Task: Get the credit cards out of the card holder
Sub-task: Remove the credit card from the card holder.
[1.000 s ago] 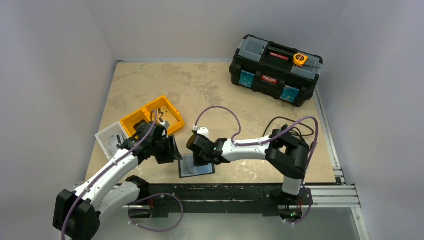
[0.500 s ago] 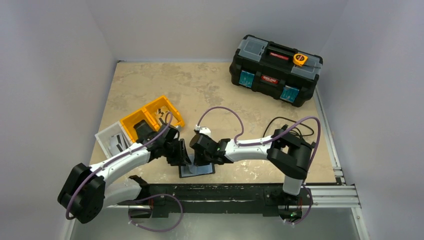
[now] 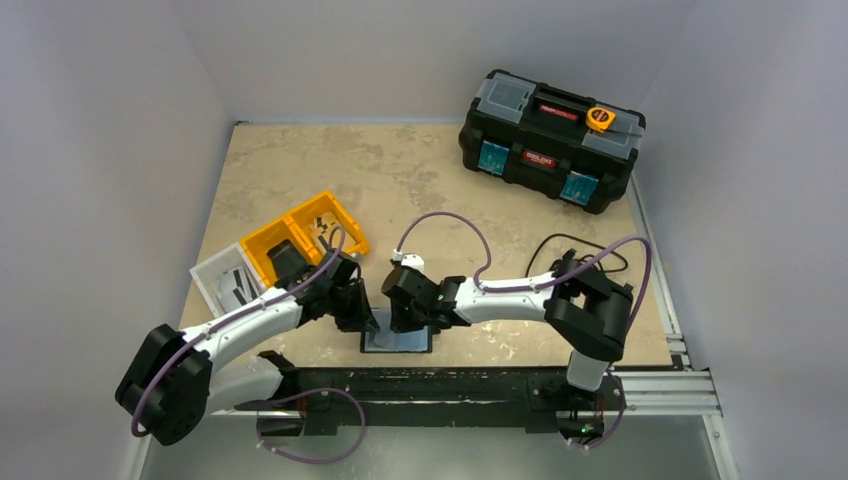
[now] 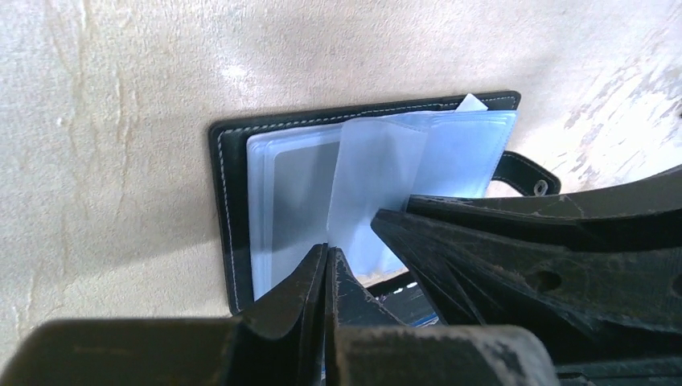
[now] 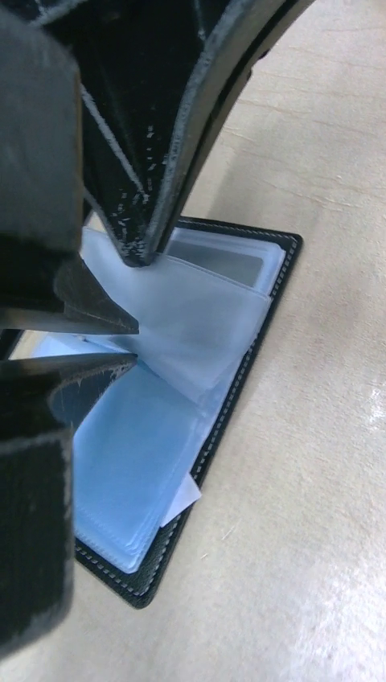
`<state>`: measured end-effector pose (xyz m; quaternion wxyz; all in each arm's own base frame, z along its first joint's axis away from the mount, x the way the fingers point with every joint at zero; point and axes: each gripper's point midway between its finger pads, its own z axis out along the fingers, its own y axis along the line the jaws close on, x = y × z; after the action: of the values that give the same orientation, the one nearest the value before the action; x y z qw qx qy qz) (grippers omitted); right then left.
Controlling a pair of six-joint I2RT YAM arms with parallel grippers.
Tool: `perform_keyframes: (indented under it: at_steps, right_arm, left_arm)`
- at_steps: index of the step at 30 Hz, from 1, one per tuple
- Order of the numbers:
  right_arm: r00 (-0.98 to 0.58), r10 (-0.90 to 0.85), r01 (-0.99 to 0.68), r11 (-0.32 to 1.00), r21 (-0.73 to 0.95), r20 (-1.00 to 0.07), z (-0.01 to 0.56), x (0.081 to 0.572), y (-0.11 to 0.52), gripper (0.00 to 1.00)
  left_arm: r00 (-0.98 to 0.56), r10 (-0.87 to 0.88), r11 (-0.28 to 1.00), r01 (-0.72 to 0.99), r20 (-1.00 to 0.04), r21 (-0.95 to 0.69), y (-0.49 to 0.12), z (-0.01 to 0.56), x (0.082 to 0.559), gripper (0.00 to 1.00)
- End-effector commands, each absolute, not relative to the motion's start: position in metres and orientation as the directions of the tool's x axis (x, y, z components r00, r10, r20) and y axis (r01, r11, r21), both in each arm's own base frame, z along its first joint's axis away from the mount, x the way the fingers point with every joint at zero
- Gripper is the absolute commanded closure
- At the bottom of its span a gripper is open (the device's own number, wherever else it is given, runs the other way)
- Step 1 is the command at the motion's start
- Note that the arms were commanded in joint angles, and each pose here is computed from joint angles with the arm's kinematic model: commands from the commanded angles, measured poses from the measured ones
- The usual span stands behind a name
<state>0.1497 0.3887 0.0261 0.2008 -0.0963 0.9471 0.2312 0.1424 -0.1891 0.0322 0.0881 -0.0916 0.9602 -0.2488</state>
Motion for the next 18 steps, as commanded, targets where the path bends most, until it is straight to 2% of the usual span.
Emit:
perform_keyframes:
  at_steps: [1,8,12,18]
  right_arm:
    - [-0.875,-0.089,-0.318,0.846,0.427,-0.476,0.076,0.155,0.396,0.81]
    - [-0.847,-0.070,-0.303,0.878,0.371,-0.527,0.101,0.164,0.374,0.59]
    - [-0.844,-0.022,-0.257,0.893,0.368,-0.536,0.109,0.168,0.350,0.58]
    - [-0.834,0.061,-0.192,0.900,0.392,-0.549,0.118,0.170,0.312,0.58]
  left_arm:
    - [-0.955,-0.239,0.854,-0.121,-0.174,-0.507,-0.188,0.043,0.148,1.00]
    - [-0.956,-0.223,0.832,-0.084,-0.192,-0.548,-0.200,0.058,0.146,1.00]
    - [-0.958,-0.208,0.814,-0.057,-0.199,-0.577,-0.213,0.070,0.146,0.97]
    - [-0.966,-0.160,0.793,-0.004,-0.202,-0.609,-0.242,0.080,0.151,0.79]
